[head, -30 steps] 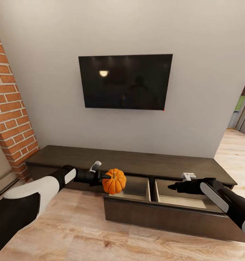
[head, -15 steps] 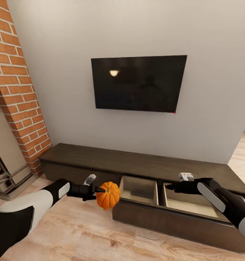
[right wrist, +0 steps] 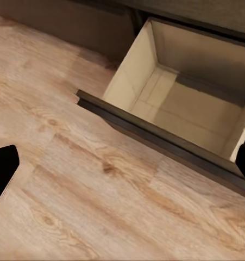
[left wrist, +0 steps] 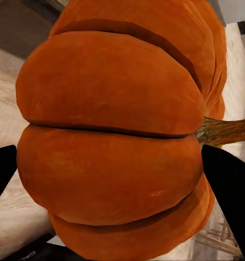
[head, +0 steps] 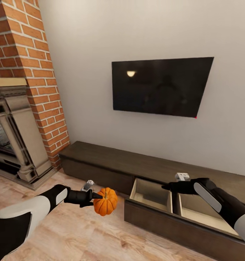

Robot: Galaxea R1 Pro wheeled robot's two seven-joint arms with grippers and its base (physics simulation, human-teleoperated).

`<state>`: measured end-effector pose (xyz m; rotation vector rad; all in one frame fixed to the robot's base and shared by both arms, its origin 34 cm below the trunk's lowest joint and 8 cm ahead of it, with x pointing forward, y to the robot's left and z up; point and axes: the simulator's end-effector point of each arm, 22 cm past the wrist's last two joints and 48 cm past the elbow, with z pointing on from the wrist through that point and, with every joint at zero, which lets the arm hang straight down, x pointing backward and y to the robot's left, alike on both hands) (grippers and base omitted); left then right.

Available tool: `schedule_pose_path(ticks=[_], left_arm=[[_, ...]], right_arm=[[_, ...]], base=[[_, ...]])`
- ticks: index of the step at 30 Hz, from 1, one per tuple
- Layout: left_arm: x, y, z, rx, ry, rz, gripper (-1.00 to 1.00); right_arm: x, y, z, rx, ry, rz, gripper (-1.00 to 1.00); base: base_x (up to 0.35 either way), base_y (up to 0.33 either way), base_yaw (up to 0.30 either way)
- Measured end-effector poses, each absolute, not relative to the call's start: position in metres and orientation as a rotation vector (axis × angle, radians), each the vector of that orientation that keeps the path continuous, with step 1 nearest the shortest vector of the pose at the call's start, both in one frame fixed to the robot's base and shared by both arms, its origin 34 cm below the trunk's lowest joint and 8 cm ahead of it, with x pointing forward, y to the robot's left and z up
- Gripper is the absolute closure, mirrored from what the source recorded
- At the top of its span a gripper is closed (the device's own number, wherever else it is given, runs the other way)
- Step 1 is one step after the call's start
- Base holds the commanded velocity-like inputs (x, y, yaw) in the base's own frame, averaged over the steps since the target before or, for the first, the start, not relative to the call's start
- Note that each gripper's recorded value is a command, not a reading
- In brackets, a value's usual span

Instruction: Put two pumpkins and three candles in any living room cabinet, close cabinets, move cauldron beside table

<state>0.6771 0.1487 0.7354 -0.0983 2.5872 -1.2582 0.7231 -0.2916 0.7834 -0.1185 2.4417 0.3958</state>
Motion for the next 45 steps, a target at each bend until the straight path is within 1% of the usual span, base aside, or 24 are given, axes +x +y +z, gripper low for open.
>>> schedule_pose_path(ticks=[5, 18, 24, 34, 37, 42, 45], left_arm=[[0.681, 0.170, 0.743, -0.121, 2.582, -1.224, 1.00], [0.676, 0.191, 0.752, -0.168, 2.601, -1.177, 1.00], [0.670, 0.193, 0.753, -0.193, 2.607, -1.177, 1.00], [0.665, 0.187, 0.763, -0.190, 2.601, -1.186, 1.00], [0.642, 0.193, 0.741, -0.216, 2.649, -1.154, 1.00], [0.606, 0.210, 0.689, -0.178, 2.748, -0.918, 1.00], [0.584, 0.211, 0.673, -0.205, 2.778, -0.891, 1.00]], right_arm=[[0.724, -0.286, 0.791, -0.121, 2.441, 0.406, -1.00], [0.718, -0.258, 0.802, -0.168, 2.460, 0.439, -1.00], [0.711, -0.249, 0.788, -0.142, 2.510, 0.443, -1.00], [0.701, -0.222, 0.749, -0.193, 2.567, 0.340, -1.00], [0.700, -0.215, 0.742, -0.228, 2.562, 0.299, -1.00], [0.683, -0.216, 0.714, -0.204, 2.607, 0.257, -1.00], [0.679, -0.228, 0.702, -0.185, 2.593, 0.209, -1.00]], base=[[0.000, 0.000, 0.286], [0.000, 0.000, 0.287], [0.000, 0.000, 0.290], [0.000, 0.000, 0.290], [0.000, 0.000, 0.290], [0.000, 0.000, 0.290], [0.000, 0.000, 0.290]])
